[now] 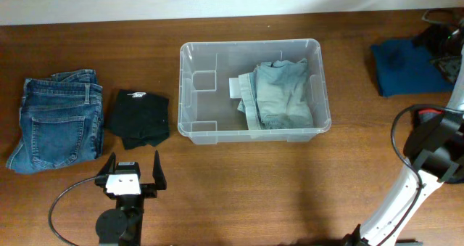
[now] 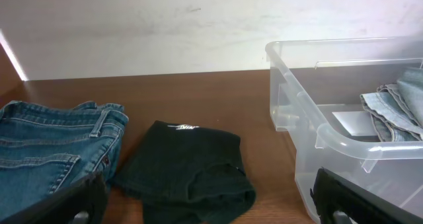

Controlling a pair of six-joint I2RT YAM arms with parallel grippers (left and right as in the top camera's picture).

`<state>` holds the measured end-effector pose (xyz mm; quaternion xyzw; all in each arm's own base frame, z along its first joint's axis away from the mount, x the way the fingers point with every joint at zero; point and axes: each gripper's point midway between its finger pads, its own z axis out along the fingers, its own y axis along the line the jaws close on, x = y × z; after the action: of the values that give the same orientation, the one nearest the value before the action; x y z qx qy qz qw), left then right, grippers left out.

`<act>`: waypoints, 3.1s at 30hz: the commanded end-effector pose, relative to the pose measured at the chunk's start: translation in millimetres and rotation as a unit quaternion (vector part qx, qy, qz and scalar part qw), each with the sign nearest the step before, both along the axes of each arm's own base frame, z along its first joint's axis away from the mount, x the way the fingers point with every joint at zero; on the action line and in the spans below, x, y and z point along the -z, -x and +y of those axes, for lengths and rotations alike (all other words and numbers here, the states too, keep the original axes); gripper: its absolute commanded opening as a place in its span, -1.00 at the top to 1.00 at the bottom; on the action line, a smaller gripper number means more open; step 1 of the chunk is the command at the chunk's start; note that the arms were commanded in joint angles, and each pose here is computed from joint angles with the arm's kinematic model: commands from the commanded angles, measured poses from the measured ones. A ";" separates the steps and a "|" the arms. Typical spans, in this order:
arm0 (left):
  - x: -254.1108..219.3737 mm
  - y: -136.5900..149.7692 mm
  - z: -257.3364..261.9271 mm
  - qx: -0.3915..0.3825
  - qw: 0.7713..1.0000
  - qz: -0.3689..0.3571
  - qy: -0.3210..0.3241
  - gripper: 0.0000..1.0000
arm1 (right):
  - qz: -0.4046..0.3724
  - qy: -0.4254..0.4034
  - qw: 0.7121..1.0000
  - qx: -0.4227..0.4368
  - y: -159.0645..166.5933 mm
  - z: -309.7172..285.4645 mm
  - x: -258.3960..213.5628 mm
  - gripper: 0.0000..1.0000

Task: Pack container
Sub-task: 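Move the right gripper right to the dark teal shirt, then grasp the dark teal shirt with the right gripper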

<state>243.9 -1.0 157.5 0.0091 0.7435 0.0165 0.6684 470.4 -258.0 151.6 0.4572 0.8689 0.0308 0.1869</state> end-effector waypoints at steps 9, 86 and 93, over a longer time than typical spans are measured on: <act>1.3 -0.1 -1.3 0.006 1.000 -0.001 -0.007 -0.99 | 0.003 -0.089 0.994 0.068 14.9 -44.2 66.1 -0.97; 1.3 -0.1 -1.3 0.006 1.000 -0.001 -0.007 -0.99 | -0.019 -0.108 0.985 -0.130 10.5 -7.6 115.1 0.92; 1.3 -0.1 -1.3 0.006 1.000 -0.001 -0.007 -0.99 | 0.084 -0.031 0.974 -0.208 21.0 10.4 128.1 0.92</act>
<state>243.9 -1.0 157.5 0.0091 0.7435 0.0165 0.6684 454.2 -259.8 20.8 0.3464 0.9208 0.1360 0.1170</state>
